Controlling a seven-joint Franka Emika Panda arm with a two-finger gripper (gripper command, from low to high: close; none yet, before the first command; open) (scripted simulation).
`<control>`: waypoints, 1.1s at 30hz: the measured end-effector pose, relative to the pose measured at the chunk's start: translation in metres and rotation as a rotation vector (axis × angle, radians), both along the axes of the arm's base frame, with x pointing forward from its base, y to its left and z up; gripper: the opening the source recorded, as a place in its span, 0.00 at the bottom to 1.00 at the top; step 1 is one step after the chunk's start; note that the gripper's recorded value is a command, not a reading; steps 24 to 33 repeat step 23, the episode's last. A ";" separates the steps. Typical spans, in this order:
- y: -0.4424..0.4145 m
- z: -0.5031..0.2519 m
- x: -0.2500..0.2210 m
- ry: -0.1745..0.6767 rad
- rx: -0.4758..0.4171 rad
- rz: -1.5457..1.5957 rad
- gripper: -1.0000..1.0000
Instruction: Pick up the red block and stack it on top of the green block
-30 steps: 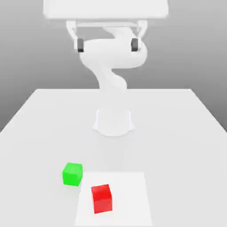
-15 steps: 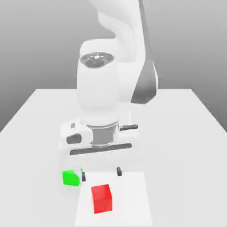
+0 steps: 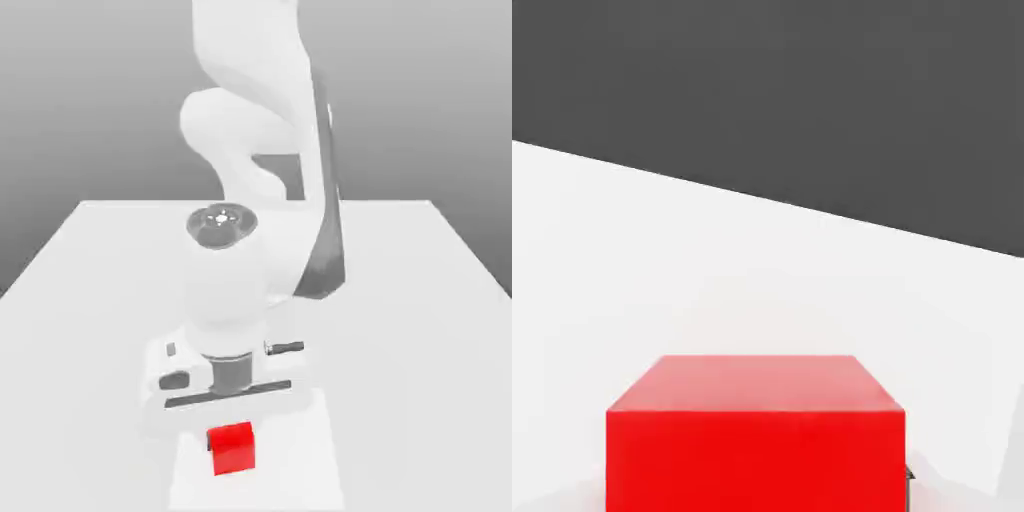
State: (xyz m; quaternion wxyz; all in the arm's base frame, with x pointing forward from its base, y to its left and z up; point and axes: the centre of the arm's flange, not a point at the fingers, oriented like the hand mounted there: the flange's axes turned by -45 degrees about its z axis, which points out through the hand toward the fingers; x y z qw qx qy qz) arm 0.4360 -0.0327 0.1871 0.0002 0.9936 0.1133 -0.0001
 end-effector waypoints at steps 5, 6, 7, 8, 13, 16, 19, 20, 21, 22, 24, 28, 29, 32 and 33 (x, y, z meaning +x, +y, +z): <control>-0.048 0.039 -0.033 0.000 -0.016 -0.088 0.00; -0.060 0.044 -0.044 0.000 -0.018 -0.112 0.00; -0.069 0.048 -0.055 0.000 -0.019 -0.131 0.00; -0.075 0.052 -0.066 0.001 -0.018 -0.144 0.00; -0.097 0.051 -0.109 0.000 0.002 -0.206 0.00; -0.098 0.029 -0.110 -0.001 0.006 -0.209 0.00; -0.096 0.003 -0.112 -0.001 0.005 -0.207 0.00; -0.096 -0.003 -0.113 0.000 0.003 -0.207 1.00; -0.097 -0.003 -0.113 0.000 0.003 -0.207 1.00; -0.096 -0.003 -0.113 0.000 0.003 -0.207 1.00; -0.097 -0.003 -0.113 0.000 0.003 -0.207 1.00; -0.097 -0.003 -0.113 0.000 0.003 -0.207 1.00; -0.097 -0.003 -0.113 0.000 0.003 -0.207 1.00; -0.097 -0.003 -0.113 0.000 0.003 -0.207 1.00; -0.097 -0.003 -0.113 0.000 0.003 -0.207 1.00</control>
